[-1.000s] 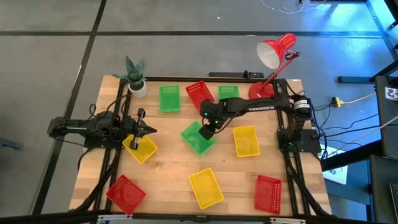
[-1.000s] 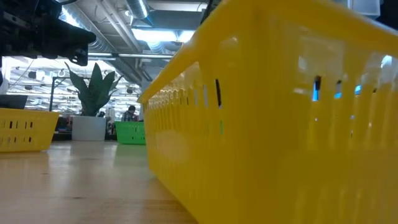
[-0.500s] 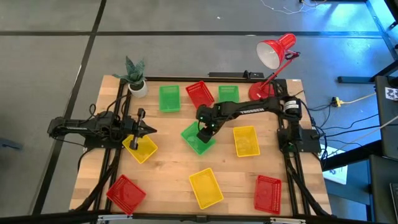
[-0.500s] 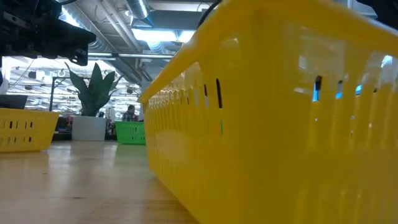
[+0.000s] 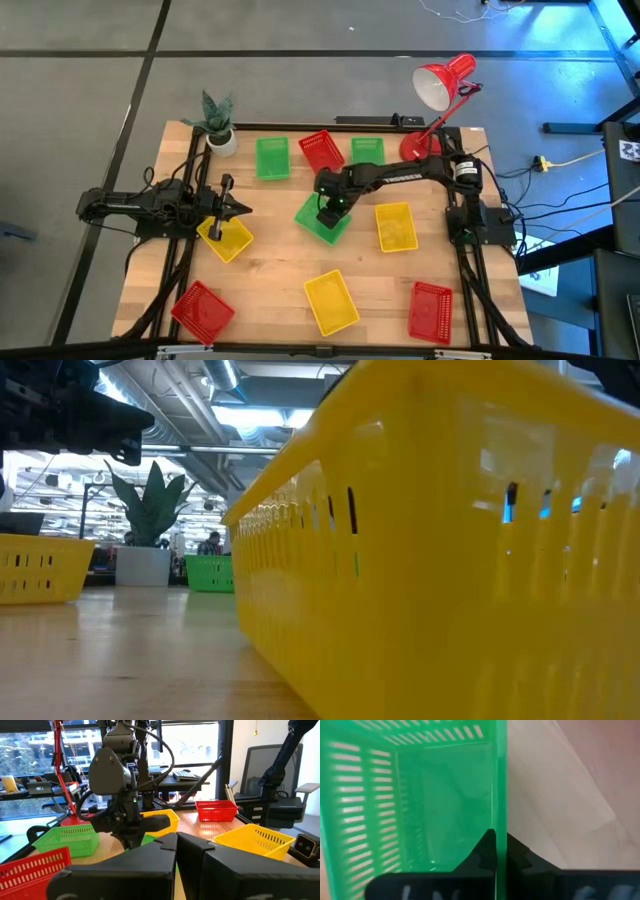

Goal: Stack baskets by color
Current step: Stack the bottom green bin on the top right green bin

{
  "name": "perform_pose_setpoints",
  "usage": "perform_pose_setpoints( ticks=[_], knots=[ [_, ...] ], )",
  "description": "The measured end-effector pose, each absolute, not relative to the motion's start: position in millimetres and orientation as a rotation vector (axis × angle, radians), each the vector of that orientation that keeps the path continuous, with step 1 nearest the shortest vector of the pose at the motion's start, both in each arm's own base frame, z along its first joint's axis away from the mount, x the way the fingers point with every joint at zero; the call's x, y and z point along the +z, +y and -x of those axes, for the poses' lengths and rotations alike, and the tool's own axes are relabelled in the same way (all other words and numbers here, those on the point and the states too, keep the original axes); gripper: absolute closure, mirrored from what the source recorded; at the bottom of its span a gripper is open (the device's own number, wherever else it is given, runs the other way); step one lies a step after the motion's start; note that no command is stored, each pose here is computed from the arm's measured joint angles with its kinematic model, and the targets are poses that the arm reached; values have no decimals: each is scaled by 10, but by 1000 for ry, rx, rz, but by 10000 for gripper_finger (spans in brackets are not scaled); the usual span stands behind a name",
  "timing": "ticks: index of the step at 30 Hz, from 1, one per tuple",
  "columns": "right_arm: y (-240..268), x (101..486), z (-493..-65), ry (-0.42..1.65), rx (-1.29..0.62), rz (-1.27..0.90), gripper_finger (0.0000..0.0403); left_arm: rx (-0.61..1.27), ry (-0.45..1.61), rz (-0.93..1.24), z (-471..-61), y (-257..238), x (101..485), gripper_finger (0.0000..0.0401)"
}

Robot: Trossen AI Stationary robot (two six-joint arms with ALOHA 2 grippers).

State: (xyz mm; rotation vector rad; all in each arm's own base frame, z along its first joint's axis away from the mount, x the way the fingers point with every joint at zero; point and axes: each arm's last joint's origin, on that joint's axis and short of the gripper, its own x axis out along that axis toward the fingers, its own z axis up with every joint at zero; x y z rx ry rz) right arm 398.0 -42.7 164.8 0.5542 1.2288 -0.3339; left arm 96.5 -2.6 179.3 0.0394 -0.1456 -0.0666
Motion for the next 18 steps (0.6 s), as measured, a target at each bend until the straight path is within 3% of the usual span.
perform_pose_setpoints(
  ticks=[18],
  knots=[
    [-497,3006,-4041,1230,-444,-287,402,-67,-145,-39,-965,-26,1792,401]
  ],
)
